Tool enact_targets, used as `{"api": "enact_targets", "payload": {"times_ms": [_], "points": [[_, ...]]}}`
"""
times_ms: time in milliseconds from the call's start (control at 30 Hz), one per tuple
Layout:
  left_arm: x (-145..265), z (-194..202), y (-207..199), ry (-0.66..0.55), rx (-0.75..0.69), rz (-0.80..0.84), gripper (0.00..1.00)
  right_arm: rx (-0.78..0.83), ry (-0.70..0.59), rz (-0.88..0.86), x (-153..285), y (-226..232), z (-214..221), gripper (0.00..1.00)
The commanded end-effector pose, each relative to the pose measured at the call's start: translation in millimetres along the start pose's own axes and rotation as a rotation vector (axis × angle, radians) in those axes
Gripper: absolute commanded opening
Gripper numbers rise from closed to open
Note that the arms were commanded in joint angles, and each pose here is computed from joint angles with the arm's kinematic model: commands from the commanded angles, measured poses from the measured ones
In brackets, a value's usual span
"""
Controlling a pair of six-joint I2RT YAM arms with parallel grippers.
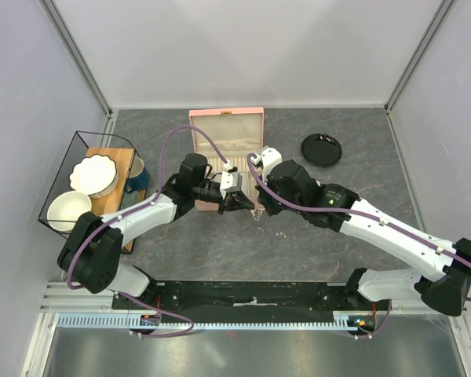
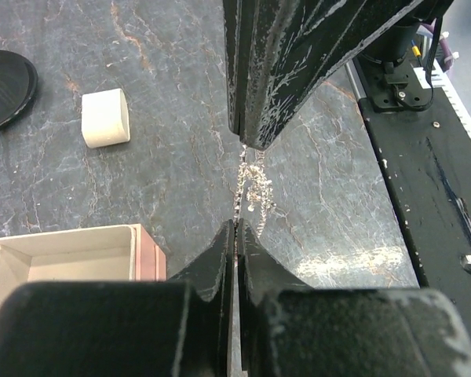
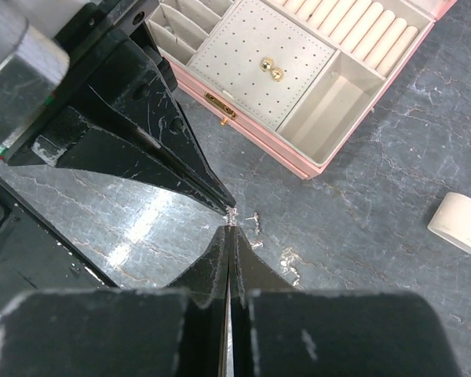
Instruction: Organize the mixed jewelry
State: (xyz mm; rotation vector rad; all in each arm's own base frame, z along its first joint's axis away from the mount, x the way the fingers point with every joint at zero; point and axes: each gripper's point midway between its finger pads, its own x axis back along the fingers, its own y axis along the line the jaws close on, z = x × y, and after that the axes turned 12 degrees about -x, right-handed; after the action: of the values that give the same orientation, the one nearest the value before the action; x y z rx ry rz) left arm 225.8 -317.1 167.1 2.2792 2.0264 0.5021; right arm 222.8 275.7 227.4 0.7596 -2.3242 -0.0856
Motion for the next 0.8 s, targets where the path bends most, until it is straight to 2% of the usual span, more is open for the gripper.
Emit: {"api": "enact_targets", "payload": {"times_ms": [0, 333, 767], "points": [[1.7, -21.3, 12.6, -0.024, -0.103, -0.017, 0.04, 0.002, -0.036, 0.0, 5.4, -0.2, -6.2, 0.0], [5.7, -44.6, 27.3, -0.021, -0.079, -0.056, 0.02, -0.003, -0.034, 0.008, 0.0, -3.7, 1.3, 0.0], [19.2, -49.1, 35.8, 0.089, -0.031, -0.098, 0.01, 0.002, -0.042, 0.033, -4.5, -9.2, 3.3, 0.0]]}}
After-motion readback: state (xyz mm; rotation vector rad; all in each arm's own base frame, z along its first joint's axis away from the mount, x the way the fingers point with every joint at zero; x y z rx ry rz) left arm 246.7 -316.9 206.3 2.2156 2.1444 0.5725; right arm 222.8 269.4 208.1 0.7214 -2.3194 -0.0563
